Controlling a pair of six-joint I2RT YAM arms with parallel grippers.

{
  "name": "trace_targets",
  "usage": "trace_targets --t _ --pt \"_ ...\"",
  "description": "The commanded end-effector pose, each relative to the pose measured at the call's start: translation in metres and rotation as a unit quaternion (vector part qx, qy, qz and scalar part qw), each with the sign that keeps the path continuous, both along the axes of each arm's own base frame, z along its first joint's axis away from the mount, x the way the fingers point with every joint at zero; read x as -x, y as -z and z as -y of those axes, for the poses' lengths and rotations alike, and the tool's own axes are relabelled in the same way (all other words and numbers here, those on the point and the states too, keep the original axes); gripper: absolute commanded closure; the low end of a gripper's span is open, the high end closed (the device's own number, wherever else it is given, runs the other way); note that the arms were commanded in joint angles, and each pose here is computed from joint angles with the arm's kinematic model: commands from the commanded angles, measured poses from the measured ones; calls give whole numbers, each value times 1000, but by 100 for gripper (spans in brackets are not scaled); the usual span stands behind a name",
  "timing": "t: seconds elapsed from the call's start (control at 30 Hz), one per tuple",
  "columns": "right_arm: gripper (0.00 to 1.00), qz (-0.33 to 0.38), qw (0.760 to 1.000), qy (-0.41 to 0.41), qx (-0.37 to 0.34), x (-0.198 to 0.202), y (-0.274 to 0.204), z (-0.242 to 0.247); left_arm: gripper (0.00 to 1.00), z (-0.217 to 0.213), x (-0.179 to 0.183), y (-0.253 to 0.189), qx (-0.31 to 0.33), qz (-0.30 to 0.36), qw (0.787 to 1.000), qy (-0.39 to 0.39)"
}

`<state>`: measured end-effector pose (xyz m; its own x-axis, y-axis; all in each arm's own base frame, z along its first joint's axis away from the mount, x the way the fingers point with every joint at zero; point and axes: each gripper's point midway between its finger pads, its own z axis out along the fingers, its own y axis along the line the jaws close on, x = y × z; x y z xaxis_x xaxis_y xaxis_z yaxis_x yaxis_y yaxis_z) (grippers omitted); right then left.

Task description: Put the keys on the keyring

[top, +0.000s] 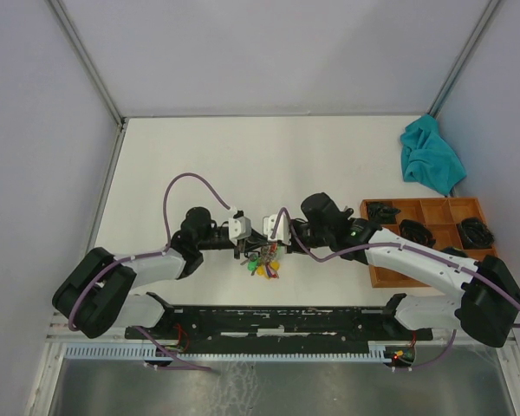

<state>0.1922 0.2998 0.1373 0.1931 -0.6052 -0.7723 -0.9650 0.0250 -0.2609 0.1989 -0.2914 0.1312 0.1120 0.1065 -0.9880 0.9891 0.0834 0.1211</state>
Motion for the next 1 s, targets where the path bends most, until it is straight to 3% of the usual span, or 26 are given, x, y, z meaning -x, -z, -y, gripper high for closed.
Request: trace_targets --t 0.0,0.97 --pt "99 32 998 -32 -47 1 -35 -24 97 6 -13 -28 23 18 999 -15" --pt "99 39 999 -11 0 -1 -12 -14 97 0 -37 -59 78 -55 989 -117"
